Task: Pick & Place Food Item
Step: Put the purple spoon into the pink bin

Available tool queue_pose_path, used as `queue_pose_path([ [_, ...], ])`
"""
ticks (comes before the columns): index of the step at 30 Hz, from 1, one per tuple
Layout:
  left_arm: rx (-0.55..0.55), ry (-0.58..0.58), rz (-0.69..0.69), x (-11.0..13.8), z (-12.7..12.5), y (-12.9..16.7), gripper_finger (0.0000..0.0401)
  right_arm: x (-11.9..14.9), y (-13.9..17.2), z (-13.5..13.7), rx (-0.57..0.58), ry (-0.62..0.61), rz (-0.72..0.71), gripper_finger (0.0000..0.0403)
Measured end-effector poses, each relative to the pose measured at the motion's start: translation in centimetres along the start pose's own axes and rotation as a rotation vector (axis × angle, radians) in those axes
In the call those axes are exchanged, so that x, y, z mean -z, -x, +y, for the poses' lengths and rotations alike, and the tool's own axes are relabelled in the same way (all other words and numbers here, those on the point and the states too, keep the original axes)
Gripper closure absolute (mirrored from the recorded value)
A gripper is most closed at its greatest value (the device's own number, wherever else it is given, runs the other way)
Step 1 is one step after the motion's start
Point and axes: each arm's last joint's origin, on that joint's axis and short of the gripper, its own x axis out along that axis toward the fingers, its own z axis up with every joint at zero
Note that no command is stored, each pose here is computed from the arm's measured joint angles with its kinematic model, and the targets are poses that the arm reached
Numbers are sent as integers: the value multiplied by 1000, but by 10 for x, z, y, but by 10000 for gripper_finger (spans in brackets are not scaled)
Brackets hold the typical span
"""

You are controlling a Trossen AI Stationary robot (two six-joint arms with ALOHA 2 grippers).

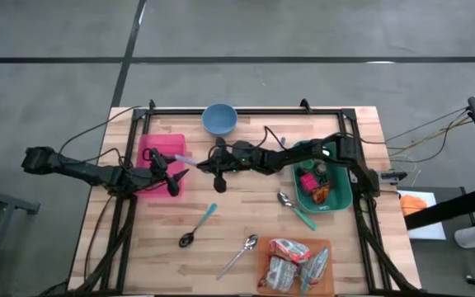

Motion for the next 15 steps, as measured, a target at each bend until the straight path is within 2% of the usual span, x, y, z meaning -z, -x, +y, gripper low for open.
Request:
queue_pose_path([
  [15, 0, 0, 0, 0, 0, 0, 116, -2, 1, -1, -2, 17, -6, 388],
])
